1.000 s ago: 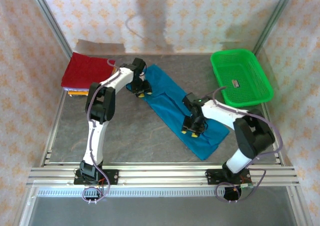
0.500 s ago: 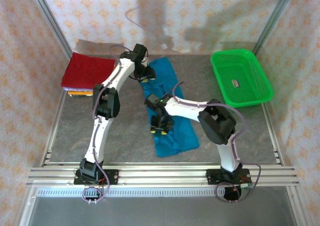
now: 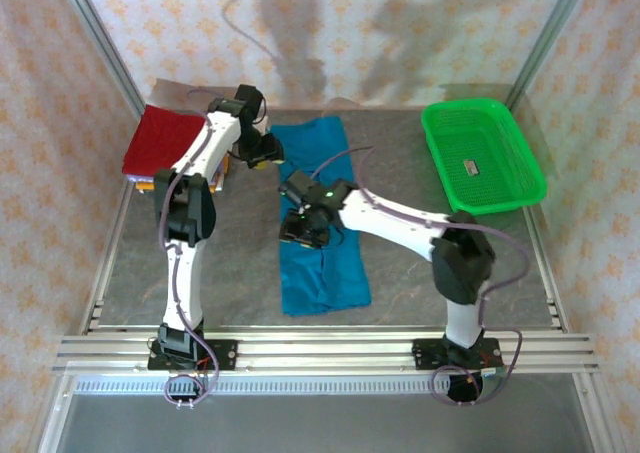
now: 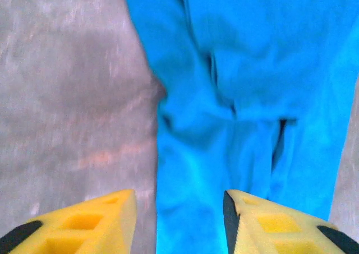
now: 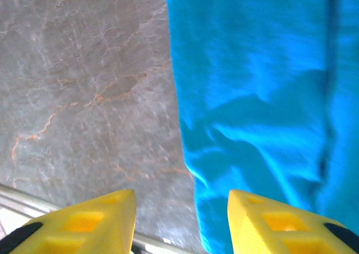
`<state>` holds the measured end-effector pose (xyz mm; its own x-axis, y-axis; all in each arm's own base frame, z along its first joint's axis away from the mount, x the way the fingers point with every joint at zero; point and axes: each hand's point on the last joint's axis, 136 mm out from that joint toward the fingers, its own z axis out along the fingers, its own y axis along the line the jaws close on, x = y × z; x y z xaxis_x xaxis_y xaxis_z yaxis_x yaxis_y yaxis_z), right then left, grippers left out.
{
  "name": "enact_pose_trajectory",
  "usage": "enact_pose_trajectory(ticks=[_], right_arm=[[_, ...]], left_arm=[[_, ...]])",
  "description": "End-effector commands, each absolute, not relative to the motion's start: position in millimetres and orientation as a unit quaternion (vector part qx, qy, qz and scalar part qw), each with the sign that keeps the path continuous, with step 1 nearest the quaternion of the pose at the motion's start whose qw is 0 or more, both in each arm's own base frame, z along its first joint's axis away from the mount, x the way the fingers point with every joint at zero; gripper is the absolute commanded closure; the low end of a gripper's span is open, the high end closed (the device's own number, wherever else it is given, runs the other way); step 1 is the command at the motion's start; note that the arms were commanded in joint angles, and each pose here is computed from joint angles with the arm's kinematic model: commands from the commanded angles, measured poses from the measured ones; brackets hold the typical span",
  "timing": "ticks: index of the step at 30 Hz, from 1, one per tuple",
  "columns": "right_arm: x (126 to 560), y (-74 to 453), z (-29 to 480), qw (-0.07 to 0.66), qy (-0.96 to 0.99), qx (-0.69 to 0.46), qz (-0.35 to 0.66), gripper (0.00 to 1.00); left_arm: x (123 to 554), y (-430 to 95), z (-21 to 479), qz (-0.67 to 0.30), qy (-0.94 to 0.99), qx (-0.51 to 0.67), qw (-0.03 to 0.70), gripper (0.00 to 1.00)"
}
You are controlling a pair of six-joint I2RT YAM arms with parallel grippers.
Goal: Fold and stack the t-shirts
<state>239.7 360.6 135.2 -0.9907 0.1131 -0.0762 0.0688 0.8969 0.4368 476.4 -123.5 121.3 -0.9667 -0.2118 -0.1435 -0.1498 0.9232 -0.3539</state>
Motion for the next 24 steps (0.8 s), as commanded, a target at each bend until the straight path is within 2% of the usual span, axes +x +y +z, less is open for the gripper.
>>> enact_pose_trajectory(ticks=[1,3,6,14,18,24], right_arm=[[216,289,134,0.049,0.985,0.061,0.155,0.53],[201,260,127,0.038,0.987,0.064,0.141,0.53],[177,232,115,0.017,0.990,0.059,0.127,0.53],[135,201,64,-0.033,0.992,0.045,0.114,0.54],[132,209,50,-0.047,0.990,0.043,0.130,0.55],[132,212,31,-0.066,0.990,0.042,0.117,0.58]], left_arm=[[441,-130,165,-0.183,0.971,-0.087,0.131,0.54],[407,-138,177,-0.182,0.970,-0.078,0.140,0.53],[350,-151,160,-0.175,0.977,-0.069,0.103,0.53],[226,-173,114,-0.163,0.982,-0.088,0.046,0.54],[187,-183,95,-0.181,0.977,-0.107,0.029,0.54],[155,-196,67,-0.203,0.972,-0.118,0.006,0.53]])
